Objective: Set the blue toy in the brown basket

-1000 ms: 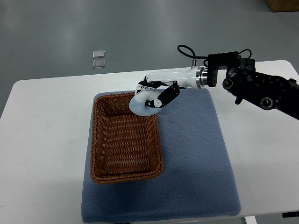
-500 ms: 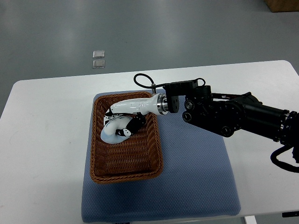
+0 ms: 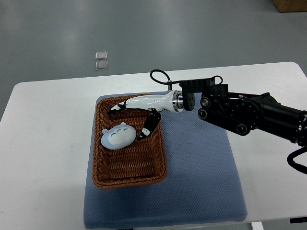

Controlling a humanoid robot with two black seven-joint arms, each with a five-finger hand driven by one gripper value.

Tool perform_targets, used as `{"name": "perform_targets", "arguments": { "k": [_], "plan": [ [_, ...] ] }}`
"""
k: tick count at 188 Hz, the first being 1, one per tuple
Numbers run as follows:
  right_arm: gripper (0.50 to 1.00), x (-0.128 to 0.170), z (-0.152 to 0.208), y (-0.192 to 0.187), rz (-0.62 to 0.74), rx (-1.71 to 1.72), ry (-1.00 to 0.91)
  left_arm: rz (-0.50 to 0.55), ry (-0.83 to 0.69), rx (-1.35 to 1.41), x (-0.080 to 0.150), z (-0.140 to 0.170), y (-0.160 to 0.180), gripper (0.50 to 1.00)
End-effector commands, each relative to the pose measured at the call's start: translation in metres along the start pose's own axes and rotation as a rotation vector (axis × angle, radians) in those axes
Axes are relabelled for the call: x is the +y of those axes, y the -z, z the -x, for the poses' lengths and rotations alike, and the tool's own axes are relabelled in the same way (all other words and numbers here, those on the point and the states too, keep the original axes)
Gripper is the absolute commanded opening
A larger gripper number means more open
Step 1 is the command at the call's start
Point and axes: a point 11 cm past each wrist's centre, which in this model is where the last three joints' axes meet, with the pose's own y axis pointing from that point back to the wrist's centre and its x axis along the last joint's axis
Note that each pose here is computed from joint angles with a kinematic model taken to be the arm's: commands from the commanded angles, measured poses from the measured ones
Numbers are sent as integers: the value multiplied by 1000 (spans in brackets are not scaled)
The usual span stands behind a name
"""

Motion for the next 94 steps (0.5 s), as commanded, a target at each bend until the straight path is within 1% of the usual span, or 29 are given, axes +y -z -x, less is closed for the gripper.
{"name": "perform_targets", "arguments": {
  "k": [1,8,39,60,94],
  "plan": [
    [913,14,-21,-1,-37,-139,-59,0,0,0,0,0,0,1000],
    [913,19,-26,-3,-49,-199,-76,0,0,0,0,0,0,1000],
    [913,49,-42,-31,-22,-495,-201,0,0,0,0,0,0,1000],
    [913,71,-50,-48,-53,-718,-300,0,0,0,0,0,0,1000],
    [913,101,-44,-80,-72,-975,-432,0,0,0,0,0,0,1000]
  ]
}}
